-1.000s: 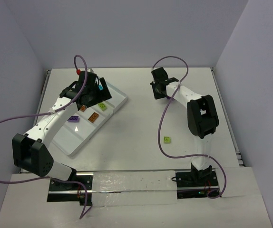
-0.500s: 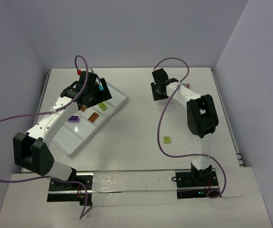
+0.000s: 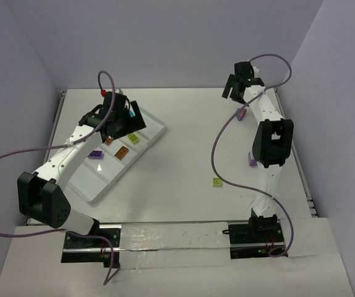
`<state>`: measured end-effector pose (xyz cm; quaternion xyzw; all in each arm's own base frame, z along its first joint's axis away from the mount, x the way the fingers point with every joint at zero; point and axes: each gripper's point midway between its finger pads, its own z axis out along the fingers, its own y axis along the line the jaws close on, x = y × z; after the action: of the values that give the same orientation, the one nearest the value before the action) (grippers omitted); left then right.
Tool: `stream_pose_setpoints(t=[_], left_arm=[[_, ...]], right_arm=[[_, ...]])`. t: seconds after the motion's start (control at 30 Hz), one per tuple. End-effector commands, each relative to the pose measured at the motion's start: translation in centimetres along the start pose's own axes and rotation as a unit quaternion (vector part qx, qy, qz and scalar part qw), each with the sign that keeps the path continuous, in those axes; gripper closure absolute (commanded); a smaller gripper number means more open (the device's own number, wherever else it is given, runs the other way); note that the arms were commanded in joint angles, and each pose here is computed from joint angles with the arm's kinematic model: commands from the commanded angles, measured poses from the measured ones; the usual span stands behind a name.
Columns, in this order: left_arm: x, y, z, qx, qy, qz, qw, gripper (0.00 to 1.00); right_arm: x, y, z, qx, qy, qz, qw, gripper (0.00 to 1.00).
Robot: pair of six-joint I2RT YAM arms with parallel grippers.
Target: Sort the legos into containers by color
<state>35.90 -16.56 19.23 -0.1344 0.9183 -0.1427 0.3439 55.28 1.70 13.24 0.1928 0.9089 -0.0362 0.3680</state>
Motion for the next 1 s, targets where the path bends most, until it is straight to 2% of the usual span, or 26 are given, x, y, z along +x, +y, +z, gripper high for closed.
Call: stream_pose_setpoints(t=[0.0, 0.2, 0.43, 0.53, 0.9, 0.97], left_arm=[[-1.4, -1.4, -0.6, 0.019, -0.014, 0.016, 1.000, 0.01], [-1.1, -1.2, -0.2, 0.016, -0.009, 0.023, 1.000, 0.01], [-0.8, -1.2, 0.6, 0.015, 0.001, 0.026, 1.000, 0.01], [-0.8, -1.2, 0.7, 0.011, 0.001, 0.027, 1.000, 0.01], [-0.7, -1.0, 0.8, 0.006, 0.003, 0.027, 1.000, 0.01], [-0.9, -1.0, 0.7, 0.005, 0.001, 0.028, 1.000, 0.01]], right_arm=[[-0.8, -1.6, 2.1, 0.050, 0.017, 0.046, 0.998, 0.03], [-0.3, -3.0, 5.0, 0.058, 0.039, 0.072, 0.995, 0.00], [1.3, -2.7, 7.6, 0.047, 0.057, 0.068, 0.995, 0.00], [1.3, -2.6, 8.0, 0.049, 0.059, 0.070, 0.995, 0.03], [0.4, -3.7, 8.4, 0.041, 0.052, 0.079, 0.995, 0.40], [0.5, -3.5, 8.2, 0.036, 0.053, 0.077, 0.995, 0.52]])
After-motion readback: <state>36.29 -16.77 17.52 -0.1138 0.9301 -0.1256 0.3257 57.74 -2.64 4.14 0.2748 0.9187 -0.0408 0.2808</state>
